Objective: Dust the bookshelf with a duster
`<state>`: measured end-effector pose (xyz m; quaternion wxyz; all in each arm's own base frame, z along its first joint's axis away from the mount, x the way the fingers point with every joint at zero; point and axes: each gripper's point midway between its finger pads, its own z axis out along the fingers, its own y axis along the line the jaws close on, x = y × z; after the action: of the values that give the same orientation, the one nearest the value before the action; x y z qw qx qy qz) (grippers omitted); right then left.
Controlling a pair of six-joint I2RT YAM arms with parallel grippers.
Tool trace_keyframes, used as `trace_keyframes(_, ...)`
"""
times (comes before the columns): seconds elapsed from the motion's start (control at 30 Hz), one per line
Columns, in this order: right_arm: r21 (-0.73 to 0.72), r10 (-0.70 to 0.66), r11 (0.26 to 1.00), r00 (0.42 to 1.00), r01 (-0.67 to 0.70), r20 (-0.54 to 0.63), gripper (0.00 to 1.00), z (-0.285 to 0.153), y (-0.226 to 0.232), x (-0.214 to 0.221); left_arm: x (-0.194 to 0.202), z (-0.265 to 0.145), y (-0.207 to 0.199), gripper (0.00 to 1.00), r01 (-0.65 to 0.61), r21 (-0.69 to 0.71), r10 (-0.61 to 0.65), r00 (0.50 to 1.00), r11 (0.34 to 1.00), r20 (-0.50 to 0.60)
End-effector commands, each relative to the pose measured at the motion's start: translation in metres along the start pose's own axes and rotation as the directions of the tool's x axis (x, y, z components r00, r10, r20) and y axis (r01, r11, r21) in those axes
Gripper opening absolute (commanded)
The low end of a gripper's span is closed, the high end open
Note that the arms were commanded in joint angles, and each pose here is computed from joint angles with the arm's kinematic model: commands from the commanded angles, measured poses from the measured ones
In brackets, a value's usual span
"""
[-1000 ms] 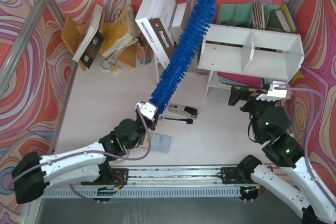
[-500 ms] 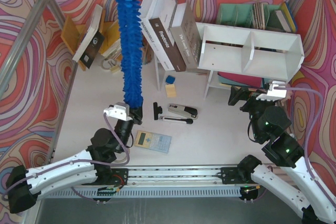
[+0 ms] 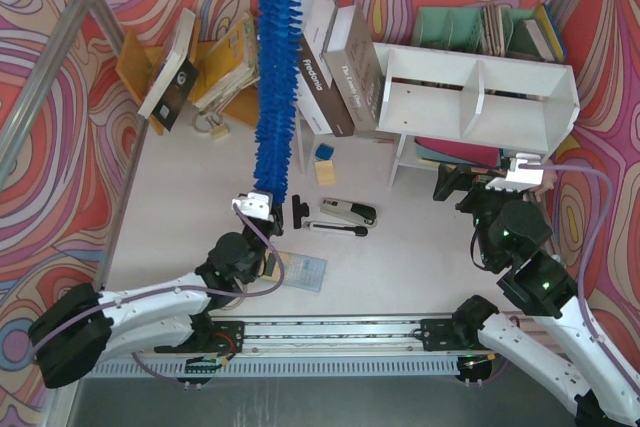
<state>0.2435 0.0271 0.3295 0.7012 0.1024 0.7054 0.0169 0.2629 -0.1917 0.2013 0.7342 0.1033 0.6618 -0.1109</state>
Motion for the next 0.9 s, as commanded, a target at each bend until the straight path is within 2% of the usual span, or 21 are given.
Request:
trace_keyframes(0.0,0.006,0.004,1.000,1.000,-0.004,0.018,0.99,0.001,0.000,-0.004,0.000,0.006,-0.010,0.00,0.049,0.032,-0.050,0.998,0.998,0.037)
trace_keyframes(0.17,0.005,0.002,1.000,1.000,-0.002,0.013,0.99,0.001,0.000,-0.002,0.013,0.009,-0.009,0.00,0.028,0.012,-0.028,0.999,1.000,0.036)
trace_keyframes(0.47,0.006,-0.004,1.000,1.000,0.003,0.005,0.99,0.003,0.001,-0.001,-0.016,0.009,-0.001,0.00,-0.010,-0.012,0.011,0.996,1.000,0.092)
trace_keyframes(0.63,0.004,-0.002,1.000,1.000,0.002,0.005,0.99,0.002,0.001,-0.001,-0.048,-0.001,0.000,0.00,-0.028,0.046,0.022,0.992,0.999,0.125)
trace_keyframes(0.87,0.000,0.000,1.000,1.000,0.000,0.001,0.99,0.003,0.002,0.001,-0.038,-0.004,-0.017,0.00,-0.116,0.159,0.104,0.991,0.980,0.084)
